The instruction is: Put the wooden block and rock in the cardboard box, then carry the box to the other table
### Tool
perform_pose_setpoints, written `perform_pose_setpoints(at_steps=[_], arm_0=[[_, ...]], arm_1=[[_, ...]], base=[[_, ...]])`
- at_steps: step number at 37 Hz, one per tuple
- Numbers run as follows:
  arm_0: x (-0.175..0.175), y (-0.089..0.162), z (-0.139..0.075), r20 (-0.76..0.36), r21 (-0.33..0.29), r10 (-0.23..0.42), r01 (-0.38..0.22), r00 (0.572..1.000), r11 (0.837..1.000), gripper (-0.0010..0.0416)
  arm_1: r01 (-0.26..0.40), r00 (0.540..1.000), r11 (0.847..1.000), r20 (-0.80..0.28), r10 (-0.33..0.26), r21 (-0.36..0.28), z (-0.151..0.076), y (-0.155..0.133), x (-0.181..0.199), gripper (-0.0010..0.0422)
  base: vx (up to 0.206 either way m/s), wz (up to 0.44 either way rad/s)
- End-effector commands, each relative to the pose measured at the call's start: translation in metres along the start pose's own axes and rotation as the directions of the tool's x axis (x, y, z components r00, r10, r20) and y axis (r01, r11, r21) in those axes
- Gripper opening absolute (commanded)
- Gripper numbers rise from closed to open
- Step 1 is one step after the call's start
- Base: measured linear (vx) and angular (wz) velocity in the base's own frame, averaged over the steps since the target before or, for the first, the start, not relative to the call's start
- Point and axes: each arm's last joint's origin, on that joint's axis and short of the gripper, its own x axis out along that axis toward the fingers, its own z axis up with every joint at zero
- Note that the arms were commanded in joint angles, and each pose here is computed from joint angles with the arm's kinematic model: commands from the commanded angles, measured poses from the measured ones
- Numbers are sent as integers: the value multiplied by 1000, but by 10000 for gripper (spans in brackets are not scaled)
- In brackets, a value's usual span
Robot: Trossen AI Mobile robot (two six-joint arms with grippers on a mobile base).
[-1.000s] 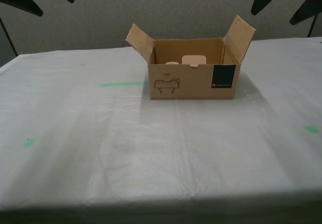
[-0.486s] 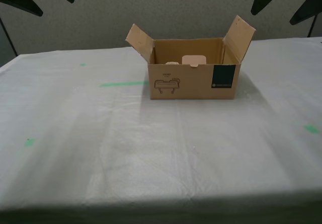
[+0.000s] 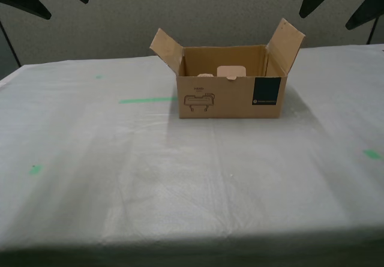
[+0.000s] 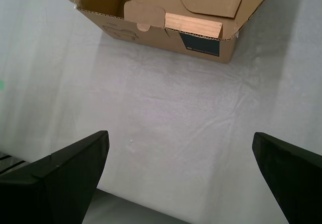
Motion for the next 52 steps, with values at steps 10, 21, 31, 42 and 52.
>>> perform_pose_setpoints(at_steps=[10, 21, 31, 42, 52], arm_0=[[0, 0, 0, 0, 2, 2, -2, 1000, 1000, 398], [0, 0, 0, 0, 2, 2, -2, 1000, 1000, 399], [0, 0, 0, 0, 2, 2, -2, 1000, 1000, 398], [0, 0, 0, 0, 2, 2, -2, 1000, 1000, 399], [0, 0, 0, 0, 2, 2, -2, 1000, 1000, 398]], arm_1=[[2, 1000, 1000, 0, -2, 0, 0, 0, 0, 339], [2, 1000, 1000, 0, -2, 0, 0, 0, 0, 339], [2, 1000, 1000, 0, -2, 0, 0, 0, 0, 339], [2, 1000, 1000, 1, -2, 0, 0, 0, 0, 339], [2, 1000, 1000, 0, -2, 0, 0, 0, 0, 339]], base=[[0, 0], [0, 0], [0, 0], [0, 0], [0, 0]])
